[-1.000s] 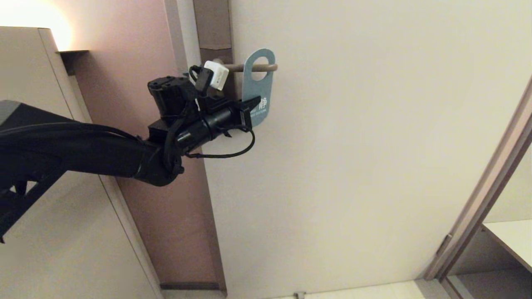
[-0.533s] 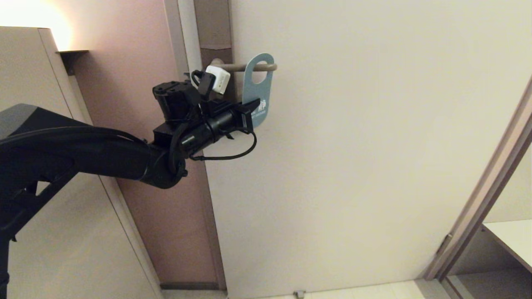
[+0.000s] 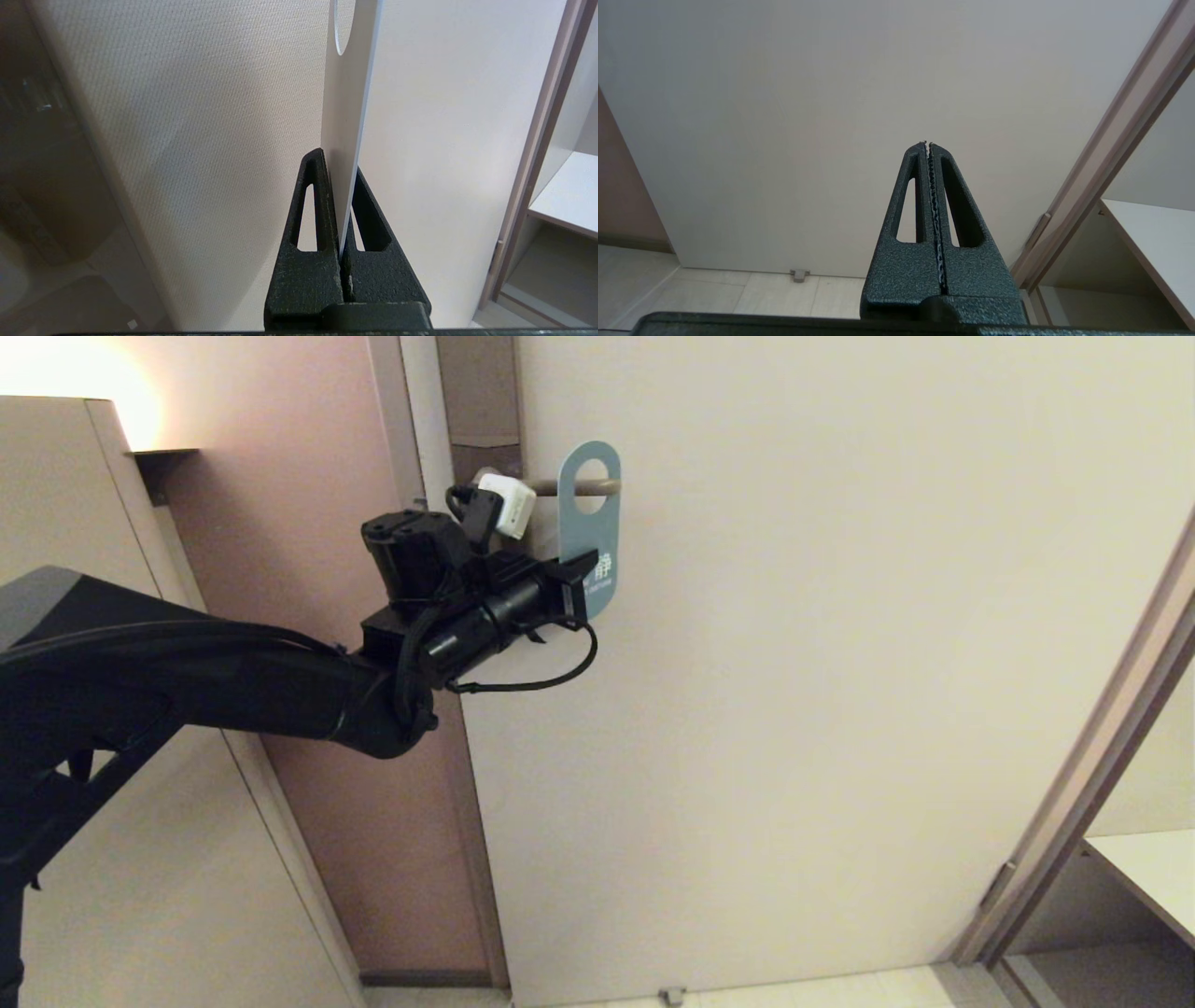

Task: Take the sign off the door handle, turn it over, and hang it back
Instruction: Take down the sign, then hand it to the other hand

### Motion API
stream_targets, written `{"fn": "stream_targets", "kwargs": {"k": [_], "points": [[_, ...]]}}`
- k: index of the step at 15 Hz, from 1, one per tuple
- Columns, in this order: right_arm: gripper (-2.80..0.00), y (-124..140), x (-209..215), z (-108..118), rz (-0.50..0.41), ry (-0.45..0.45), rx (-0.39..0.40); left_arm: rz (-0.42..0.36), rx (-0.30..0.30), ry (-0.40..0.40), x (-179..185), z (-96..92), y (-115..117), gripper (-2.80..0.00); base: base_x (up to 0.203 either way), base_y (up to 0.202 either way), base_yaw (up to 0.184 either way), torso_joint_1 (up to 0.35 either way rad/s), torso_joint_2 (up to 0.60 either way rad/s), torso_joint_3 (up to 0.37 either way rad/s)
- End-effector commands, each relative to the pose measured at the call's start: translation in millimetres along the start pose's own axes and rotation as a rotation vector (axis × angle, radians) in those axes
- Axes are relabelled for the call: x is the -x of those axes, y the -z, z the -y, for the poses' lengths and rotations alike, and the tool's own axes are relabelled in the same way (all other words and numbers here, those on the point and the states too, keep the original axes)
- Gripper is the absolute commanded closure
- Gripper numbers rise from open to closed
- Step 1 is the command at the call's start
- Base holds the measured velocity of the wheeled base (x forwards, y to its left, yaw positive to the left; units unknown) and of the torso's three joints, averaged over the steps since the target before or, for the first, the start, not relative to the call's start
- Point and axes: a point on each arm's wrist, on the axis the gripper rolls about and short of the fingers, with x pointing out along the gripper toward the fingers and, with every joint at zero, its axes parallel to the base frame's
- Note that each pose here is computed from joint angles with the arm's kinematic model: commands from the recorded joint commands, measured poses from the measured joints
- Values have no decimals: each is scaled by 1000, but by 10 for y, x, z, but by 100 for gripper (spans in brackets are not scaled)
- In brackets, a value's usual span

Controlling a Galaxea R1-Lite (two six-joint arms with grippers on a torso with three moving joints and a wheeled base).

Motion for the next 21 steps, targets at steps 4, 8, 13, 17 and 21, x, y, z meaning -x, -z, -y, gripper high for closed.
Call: {"fn": "stream_targets", "kwargs": {"k": [4, 8, 13, 17, 21], "points": [[0, 0, -1, 0, -1, -1, 0, 1, 2, 5, -61, 23, 22, 0, 0, 0, 0, 0, 0, 0], [0, 0, -1, 0, -1, 0, 1, -17, 7, 6, -87, 23, 107, 0, 0, 0, 0, 0, 0, 0], [0, 0, -1, 0, -1, -1, 0, -7, 10, 34, -97, 147, 64, 0, 0, 0, 0, 0, 0, 0], [0, 0, -1, 0, -1, -1, 1, 7, 14, 79, -14, 320, -81, 0, 0, 0, 0, 0, 0, 0], [0, 0, -1, 0, -1, -1, 2, 6, 25, 170, 125, 462, -193, 0, 0, 0, 0, 0, 0, 0]]}}
